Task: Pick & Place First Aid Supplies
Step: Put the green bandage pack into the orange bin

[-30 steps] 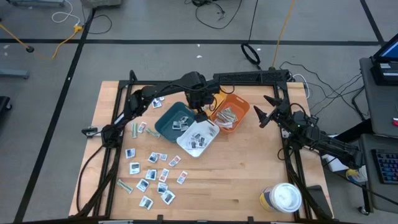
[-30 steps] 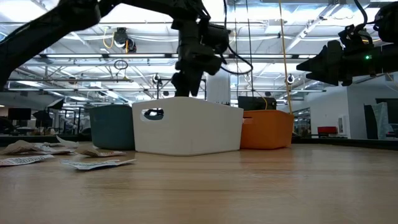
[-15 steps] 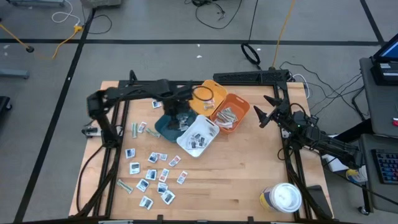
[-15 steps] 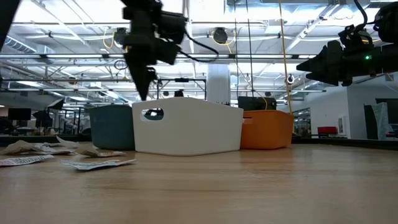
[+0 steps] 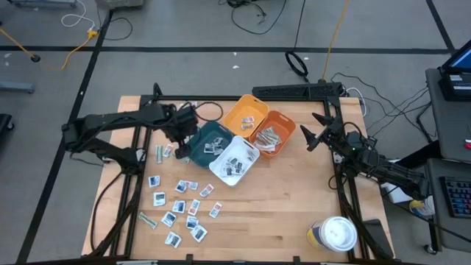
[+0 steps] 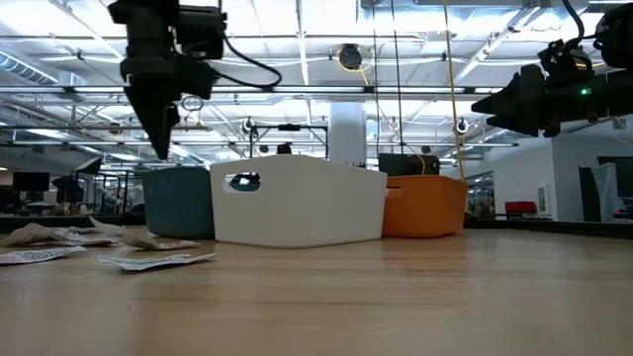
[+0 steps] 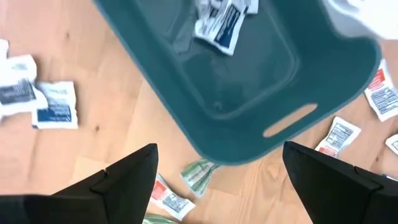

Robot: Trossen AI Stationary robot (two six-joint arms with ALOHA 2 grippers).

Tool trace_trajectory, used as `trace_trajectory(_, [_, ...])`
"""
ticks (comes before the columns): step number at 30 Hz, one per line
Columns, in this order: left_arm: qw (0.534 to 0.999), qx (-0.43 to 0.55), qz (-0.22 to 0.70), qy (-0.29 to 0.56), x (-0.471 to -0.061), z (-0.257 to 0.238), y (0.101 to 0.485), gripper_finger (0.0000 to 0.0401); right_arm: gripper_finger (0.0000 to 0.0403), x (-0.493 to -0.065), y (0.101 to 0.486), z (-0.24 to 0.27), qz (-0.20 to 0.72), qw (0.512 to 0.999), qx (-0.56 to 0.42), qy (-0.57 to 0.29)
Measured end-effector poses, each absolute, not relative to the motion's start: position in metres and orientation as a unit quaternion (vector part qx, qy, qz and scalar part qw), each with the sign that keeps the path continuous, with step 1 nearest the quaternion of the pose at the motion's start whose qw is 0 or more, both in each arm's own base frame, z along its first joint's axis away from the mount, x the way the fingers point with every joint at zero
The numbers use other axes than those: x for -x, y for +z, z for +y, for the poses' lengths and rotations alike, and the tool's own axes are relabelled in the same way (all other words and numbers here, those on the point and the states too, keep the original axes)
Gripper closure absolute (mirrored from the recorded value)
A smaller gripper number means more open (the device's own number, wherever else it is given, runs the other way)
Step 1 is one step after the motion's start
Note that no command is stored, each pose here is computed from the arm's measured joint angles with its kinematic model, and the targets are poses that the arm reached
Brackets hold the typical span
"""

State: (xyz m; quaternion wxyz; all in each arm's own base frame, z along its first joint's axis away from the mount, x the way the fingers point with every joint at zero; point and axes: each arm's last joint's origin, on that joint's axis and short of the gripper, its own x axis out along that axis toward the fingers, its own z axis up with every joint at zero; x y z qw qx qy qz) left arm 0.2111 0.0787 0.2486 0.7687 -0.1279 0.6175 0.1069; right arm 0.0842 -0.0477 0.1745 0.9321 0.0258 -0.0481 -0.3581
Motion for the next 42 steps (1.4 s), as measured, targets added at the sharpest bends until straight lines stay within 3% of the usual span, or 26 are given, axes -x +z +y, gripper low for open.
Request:
trace_trajectory(10, [0.784, 0.144, 0.592, 0.122, -0.186, 0.069, 0.221, 0.005, 0.0026, -0.084, 0.174, -0.048, -0.048, 0.932, -0.026, -0.358])
trace_trajectory(21, [0.768, 0.206, 0.583, 0.167, -0.174, 0.062, 0.191, 0.005, 0.0026, -0.084, 0.174, -0.048, -0.048, 0.932, -0.026, -0.358])
trace_trajectory(33, [0.774, 0.197, 0.58, 0.157, -0.174, 0.057, 0.193, 0.005, 0.0026, -0.084, 0.174, -0.048, -0.048, 0.932, -0.026, -0.358])
trace_trajectory(42, [0.75, 0.237, 0.588, 0.188, -0.165, 0.054, 0.181, 0.005, 0.0026, -0.084, 0.175, -0.048, -0.048, 0.932, -0.026, -0.358])
